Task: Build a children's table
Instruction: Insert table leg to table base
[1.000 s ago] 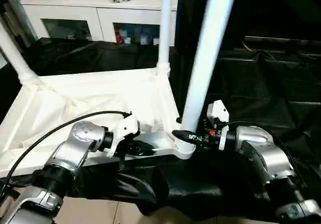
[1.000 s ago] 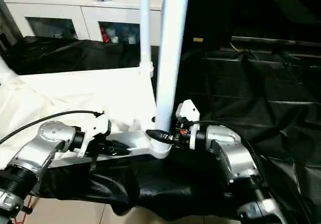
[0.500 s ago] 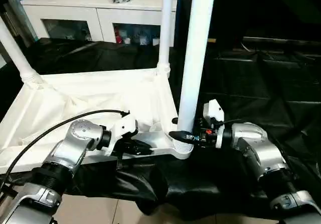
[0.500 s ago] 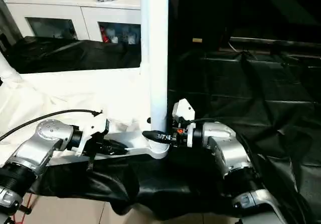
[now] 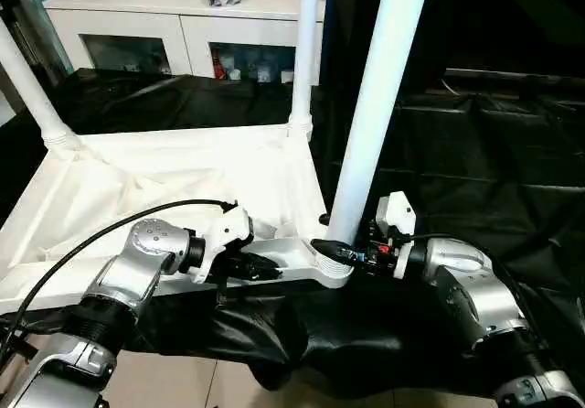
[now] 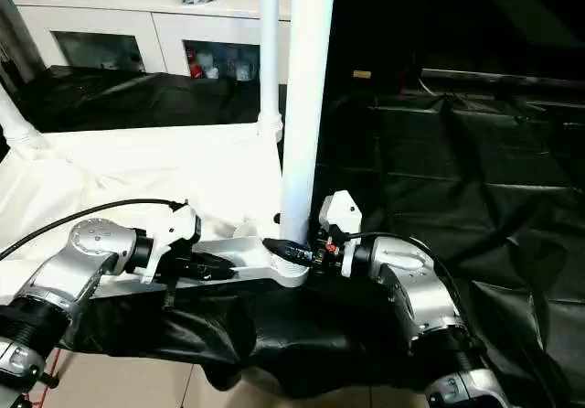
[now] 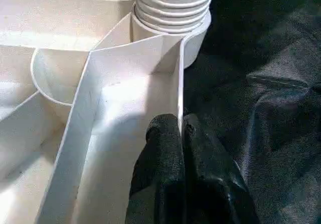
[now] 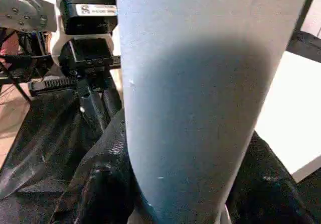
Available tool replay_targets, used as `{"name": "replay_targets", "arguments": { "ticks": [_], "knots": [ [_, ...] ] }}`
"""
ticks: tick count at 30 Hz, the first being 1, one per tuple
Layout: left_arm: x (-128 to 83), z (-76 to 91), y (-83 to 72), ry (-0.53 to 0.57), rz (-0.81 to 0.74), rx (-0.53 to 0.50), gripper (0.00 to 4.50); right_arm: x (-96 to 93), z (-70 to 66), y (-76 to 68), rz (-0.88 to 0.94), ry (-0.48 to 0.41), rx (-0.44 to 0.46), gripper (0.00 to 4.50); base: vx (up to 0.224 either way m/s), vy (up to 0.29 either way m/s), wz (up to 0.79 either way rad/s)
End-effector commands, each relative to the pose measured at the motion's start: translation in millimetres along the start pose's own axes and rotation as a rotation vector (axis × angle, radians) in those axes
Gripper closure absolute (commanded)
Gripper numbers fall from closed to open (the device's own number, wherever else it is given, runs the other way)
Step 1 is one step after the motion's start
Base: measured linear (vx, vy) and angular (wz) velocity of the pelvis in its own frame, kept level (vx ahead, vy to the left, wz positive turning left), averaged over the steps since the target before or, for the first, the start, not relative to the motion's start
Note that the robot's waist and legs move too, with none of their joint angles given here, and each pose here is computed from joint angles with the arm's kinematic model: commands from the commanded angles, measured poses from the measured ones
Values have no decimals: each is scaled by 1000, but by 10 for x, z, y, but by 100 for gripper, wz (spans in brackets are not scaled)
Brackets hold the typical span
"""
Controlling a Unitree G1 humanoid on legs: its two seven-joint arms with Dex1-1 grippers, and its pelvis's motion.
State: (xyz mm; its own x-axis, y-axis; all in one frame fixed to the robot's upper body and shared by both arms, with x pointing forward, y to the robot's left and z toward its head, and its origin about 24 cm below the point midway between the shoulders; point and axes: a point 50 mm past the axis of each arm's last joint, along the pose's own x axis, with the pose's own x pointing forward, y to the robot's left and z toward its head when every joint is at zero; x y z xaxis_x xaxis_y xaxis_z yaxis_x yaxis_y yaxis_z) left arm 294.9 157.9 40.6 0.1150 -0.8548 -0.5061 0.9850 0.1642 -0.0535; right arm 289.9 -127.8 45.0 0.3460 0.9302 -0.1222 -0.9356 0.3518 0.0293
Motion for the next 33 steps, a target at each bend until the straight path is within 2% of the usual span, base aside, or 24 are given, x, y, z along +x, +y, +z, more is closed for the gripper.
{"name": "replay_targets", "arguments": {
  "ticks": [1,4,5,10,11,14,16,21,33],
  "knots": [
    [-104,218,133,-60,76,59,450,-23,-415,73,-53,181,149,262,0,0,0],
    [-92,241,161,-69,110,49,450,12,-445,-20,-176,203,160,262,0,0,0],
    [-66,263,208,-67,168,33,450,61,-465,-93,-279,209,185,262,0,0,0],
    [24,333,319,-74,310,-23,450,207,-475,-178,-417,210,226,262,0,0,0],
    [170,426,426,-58,468,-51,450,389,-439,-239,-524,224,243,262,0,0,0],
    [295,511,471,-56,562,-78,450,510,-396,-276,-596,218,268,262,0,0,0],
    [488,619,455,-77,604,-119,450,634,-354,-290,-630,221,293,262,0,0,0],
    [654,655,418,-62,627,-120,450,765,-298,-282,-633,219,315,262,0,0,0],
    [658,628,350,-34,543,-79,450,829,-335,-258,-614,259,347,262,0,0,0]
  ]
}}
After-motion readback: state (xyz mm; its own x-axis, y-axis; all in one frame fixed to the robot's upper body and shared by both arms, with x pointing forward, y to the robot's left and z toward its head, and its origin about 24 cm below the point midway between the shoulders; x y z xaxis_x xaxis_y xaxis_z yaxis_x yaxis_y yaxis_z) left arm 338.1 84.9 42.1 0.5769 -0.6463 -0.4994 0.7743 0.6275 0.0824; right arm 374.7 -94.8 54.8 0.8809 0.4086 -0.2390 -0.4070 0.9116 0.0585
